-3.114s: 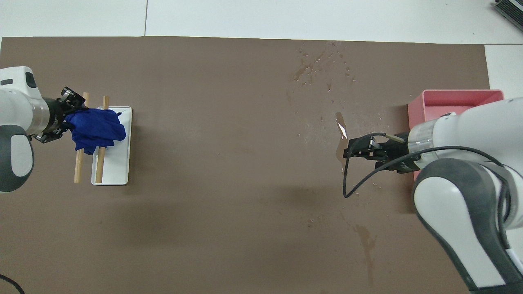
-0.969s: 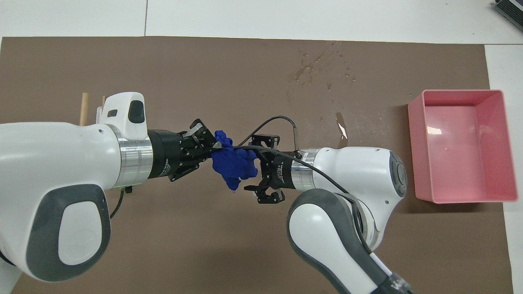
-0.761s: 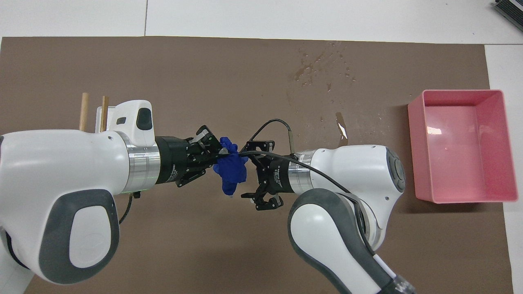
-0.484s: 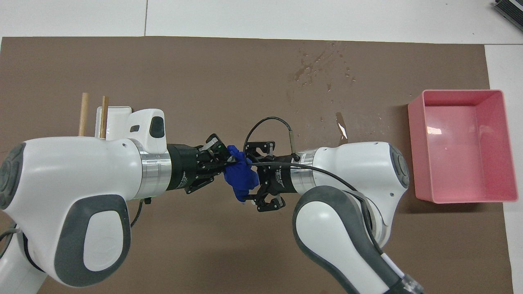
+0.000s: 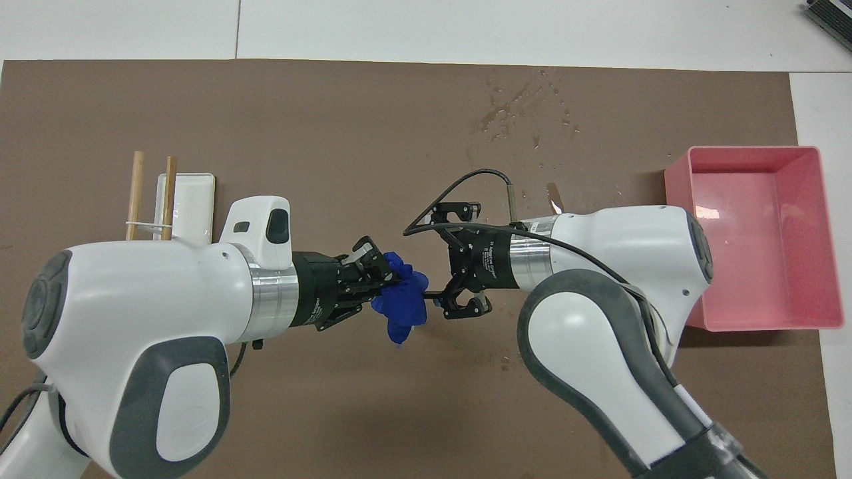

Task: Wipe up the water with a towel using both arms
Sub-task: 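Grasp the towel with the right gripper from the left gripper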

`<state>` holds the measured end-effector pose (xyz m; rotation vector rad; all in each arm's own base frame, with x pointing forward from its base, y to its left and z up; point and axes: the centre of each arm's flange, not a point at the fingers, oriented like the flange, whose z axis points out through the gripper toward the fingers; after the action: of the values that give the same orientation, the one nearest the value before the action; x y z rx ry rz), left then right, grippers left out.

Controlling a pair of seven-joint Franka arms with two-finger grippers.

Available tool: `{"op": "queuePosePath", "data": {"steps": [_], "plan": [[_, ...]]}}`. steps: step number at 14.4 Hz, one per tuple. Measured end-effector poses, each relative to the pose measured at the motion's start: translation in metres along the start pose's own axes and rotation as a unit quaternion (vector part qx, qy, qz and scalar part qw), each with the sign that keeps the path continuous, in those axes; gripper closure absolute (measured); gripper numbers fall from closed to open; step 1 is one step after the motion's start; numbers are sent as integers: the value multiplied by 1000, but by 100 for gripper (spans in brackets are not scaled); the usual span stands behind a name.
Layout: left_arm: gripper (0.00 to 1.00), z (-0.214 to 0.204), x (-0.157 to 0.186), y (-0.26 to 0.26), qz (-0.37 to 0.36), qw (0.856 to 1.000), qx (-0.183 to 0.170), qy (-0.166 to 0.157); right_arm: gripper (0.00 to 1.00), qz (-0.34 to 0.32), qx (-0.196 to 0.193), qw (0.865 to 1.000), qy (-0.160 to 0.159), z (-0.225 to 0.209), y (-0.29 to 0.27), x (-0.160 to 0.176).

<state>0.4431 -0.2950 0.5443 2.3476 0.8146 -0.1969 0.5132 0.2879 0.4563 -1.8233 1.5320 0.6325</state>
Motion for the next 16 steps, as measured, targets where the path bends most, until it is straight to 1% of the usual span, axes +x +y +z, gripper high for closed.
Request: {"op": "queuePosePath", "data": {"steps": [3, 6, 10, 11, 12, 13, 14, 15, 16], "plan": [[85, -6, 5, 5, 0, 999, -27, 23, 0, 0, 19, 1000, -4, 6, 2, -11], [85, -2, 1, 7, 6, 999, -33, 27, 0, -7, 22, 1000, -4, 15, 7, -22], [85, 1, 0, 7, 6, 999, -39, 31, 0, -8, 21, 1000, -4, 17, 7, -22], [85, 1, 0, 7, 6, 999, -39, 31, 8, -11, 21, 1000, -3, 17, 7, -22], [85, 1, 0, 7, 6, 999, -40, 31, 18, -19, 21, 1000, -3, 17, 7, -22], [85, 1, 0, 8, 5, 999, -43, 32, 32, -26, 21, 999, -3, 17, 7, -21], [85, 0, 0, 8, 5, 998, -47, 34, 42, -31, 22, 999, -3, 16, 7, -21], [85, 1, 1, 8, 4, 998, -48, 35, 55, -39, 22, 999, -2, 16, 7, -21], [85, 1, 1, 8, 3, 998, -49, 35, 64, -55, 22, 998, -2, 16, 6, -20]]}}
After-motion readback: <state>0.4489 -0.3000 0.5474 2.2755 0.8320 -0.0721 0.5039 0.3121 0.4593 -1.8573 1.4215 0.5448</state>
